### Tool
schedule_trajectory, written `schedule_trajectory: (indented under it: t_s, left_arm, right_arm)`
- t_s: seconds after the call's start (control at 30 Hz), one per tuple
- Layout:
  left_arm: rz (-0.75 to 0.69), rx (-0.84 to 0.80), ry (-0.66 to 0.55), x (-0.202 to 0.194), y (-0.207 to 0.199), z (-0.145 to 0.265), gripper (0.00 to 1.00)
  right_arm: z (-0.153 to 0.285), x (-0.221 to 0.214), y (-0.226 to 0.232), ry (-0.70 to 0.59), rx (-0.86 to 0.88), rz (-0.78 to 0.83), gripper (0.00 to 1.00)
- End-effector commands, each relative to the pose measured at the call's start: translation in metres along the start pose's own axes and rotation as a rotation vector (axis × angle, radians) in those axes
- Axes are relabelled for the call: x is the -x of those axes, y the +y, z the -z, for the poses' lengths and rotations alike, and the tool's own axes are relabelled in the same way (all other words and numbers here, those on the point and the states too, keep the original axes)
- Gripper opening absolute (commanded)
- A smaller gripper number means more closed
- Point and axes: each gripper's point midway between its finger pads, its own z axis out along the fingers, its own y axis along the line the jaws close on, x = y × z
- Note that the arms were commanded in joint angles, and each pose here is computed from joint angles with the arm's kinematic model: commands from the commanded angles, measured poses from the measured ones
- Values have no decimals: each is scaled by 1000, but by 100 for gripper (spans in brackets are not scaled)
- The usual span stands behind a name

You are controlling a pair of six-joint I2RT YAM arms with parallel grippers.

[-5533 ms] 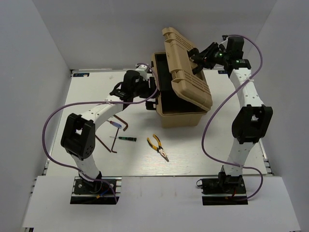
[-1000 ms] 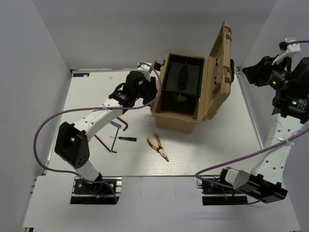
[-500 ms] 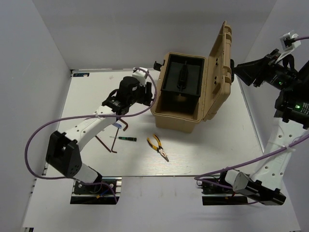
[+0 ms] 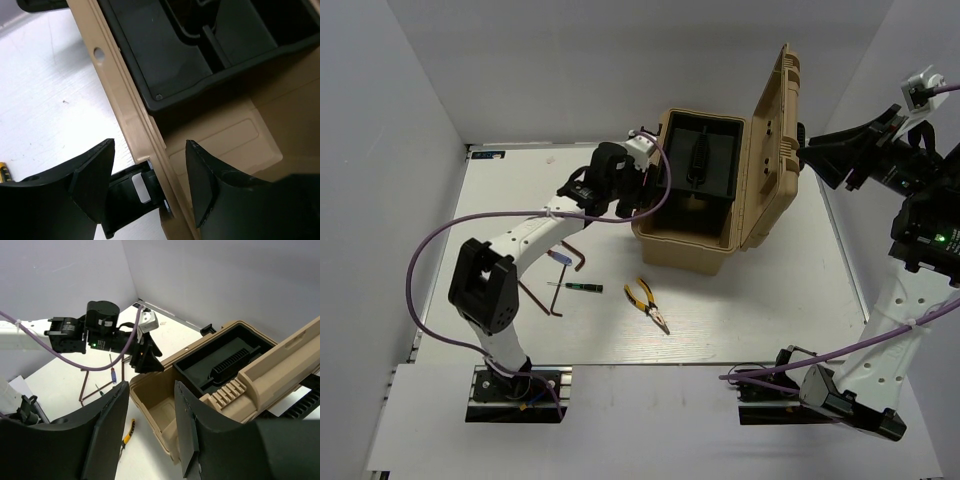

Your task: Sort the tools into containers

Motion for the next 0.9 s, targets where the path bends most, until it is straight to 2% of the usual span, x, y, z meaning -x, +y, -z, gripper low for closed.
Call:
schedule_trajectory:
  t_s: [0.0, 0.4, 0.5, 0.6, 0.63, 0.7, 0.73, 0.77, 0.83, 0.87]
  left_arm:
    - [-24, -32, 23, 4, -6, 2, 69]
    - [-42, 23, 116, -17, -5, -15, 71]
    - [-49, 65, 160, -27, -1, -18, 67]
    - [-65, 106, 183, -30, -2, -21, 54]
    - [-68, 132, 195, -33, 3, -20, 41]
    - [-76, 133, 204, -31, -2, -20, 29]
    - [-82, 137, 203, -29, -5, -19, 16]
    - [-61, 156, 207, -28, -3, -20, 9]
    - [-47, 170, 238, -35, -5, -19, 0]
    - [-21, 173, 222, -29, -6, -19, 0]
  right_arm:
    - [3, 6, 9, -7, 3, 34, 48]
    - [3, -2, 11, 2, 31, 5, 49]
    - [3, -4, 12, 5, 36, -1, 50]
    - [4, -5, 13, 5, 38, -1, 50]
    - [4, -5, 14, 6, 42, -2, 50]
    - [4, -5, 17, 5, 46, -1, 50]
    - [4, -5, 17, 6, 47, -2, 50]
    - [4, -5, 17, 6, 46, -5, 50]
    - [4, -5, 17, 5, 47, -12, 50]
    - [5, -6, 20, 6, 50, -15, 50]
